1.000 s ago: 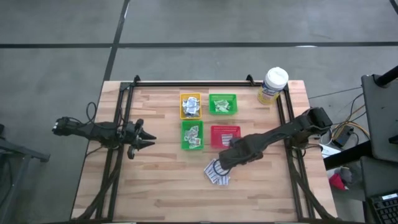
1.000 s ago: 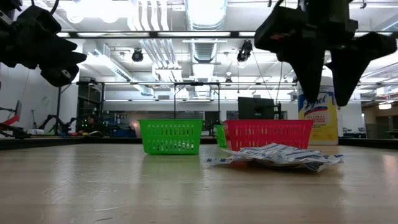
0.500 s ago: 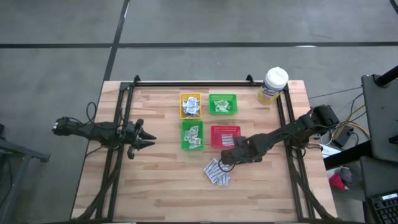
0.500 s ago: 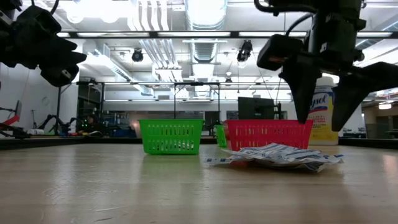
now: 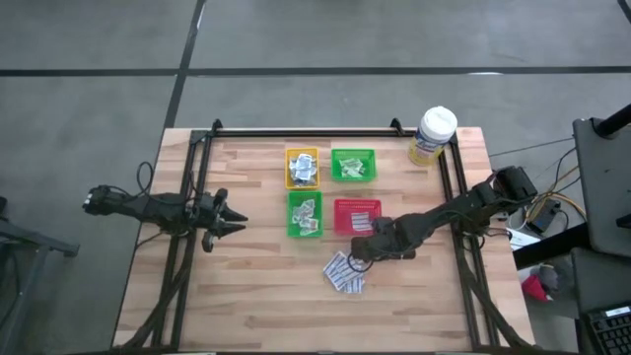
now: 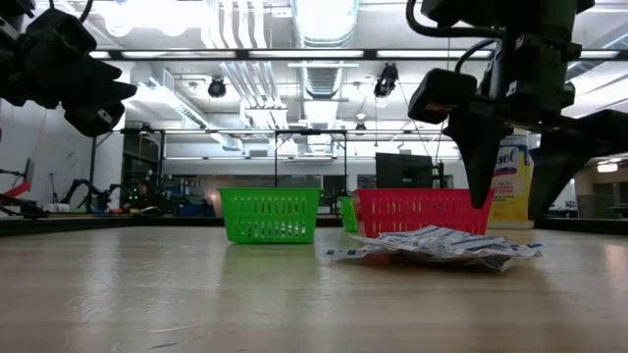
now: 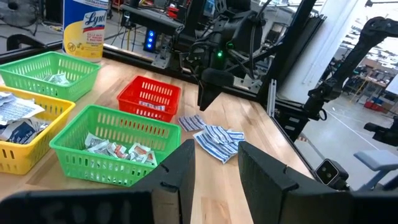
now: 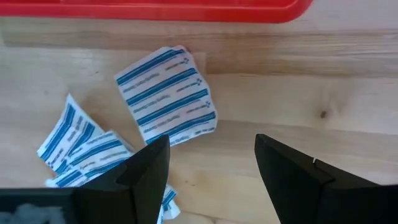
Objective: Pick & Place First Aid Supplies
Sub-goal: Put the blue bandage pack into the red bin
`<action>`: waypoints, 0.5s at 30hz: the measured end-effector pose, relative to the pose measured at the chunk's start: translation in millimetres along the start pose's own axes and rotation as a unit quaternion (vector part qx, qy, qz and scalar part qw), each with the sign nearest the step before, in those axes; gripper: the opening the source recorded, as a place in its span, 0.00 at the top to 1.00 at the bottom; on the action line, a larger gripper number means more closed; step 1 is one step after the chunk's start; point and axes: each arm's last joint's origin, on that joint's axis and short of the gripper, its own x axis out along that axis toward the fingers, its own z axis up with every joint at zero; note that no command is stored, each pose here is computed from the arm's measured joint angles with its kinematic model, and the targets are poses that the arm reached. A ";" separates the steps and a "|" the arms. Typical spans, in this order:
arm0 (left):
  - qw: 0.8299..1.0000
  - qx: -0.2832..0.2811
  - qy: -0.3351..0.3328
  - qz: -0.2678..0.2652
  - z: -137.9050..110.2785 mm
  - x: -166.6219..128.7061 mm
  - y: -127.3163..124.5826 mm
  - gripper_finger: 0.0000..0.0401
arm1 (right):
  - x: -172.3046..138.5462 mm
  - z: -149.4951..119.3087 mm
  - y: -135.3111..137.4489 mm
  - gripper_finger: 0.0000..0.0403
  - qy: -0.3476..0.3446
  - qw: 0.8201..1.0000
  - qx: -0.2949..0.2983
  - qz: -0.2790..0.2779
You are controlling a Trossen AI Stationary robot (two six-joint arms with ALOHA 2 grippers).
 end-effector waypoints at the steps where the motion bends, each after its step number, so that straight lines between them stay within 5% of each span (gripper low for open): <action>1: 1.000 0.000 0.000 0.000 0.0 0.0 0.0 0.71 | 0.8 0.2 -0.8 0.42 0.000 1.000 0.002 -0.001; 15: 1.000 0.003 0.000 0.000 0.1 0.0 0.0 0.71 | 2.8 0.6 -2.0 0.42 0.001 1.000 0.019 -0.001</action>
